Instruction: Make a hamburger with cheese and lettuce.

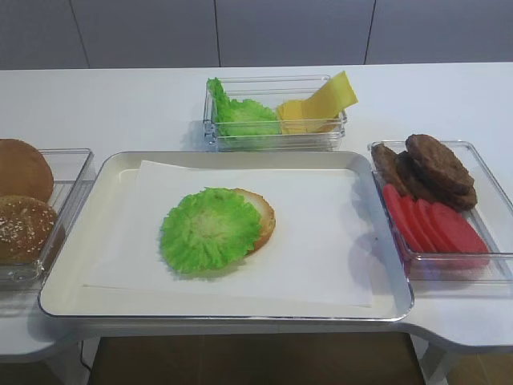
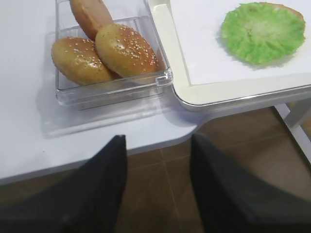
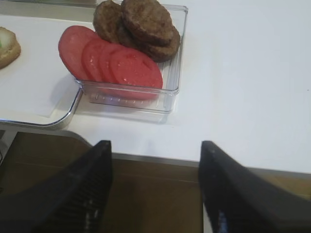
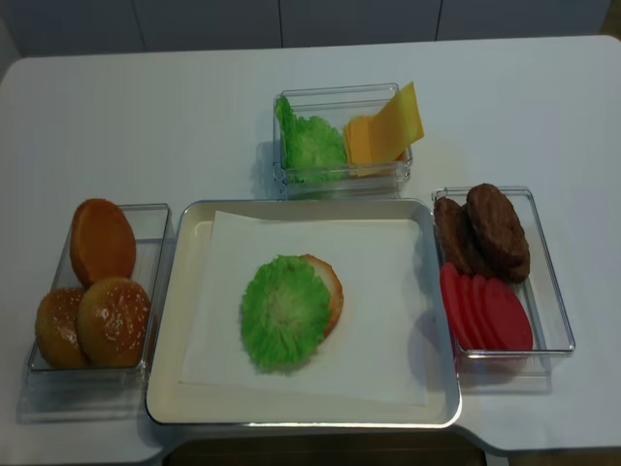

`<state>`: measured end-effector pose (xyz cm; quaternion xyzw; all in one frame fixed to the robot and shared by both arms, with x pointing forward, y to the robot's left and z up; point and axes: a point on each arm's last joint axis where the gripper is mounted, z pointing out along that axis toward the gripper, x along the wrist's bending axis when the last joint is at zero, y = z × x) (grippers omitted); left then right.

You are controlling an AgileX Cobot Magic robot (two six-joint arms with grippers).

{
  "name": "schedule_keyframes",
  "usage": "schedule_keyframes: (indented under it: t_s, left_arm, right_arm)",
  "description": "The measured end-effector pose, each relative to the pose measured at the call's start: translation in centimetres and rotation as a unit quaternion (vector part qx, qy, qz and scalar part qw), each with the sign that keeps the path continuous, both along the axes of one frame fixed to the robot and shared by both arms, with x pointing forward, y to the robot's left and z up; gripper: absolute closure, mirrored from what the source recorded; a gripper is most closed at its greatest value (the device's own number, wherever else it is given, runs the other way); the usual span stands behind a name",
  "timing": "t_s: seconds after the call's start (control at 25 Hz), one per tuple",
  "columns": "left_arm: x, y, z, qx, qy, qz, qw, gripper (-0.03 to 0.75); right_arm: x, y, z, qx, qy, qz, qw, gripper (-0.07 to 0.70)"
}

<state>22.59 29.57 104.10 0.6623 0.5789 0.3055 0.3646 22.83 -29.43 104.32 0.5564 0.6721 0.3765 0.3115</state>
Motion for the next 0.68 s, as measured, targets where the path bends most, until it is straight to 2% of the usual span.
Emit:
schedule_keyframes:
  t_s: [0.68]
  left_arm:
    - [0.00,0.00,0.00,0.000,0.000,0.000,1.0000,0.391]
  right_arm:
    - [0.00,0.00,0.00,0.000,0.000,-0.002,1.0000,0.188]
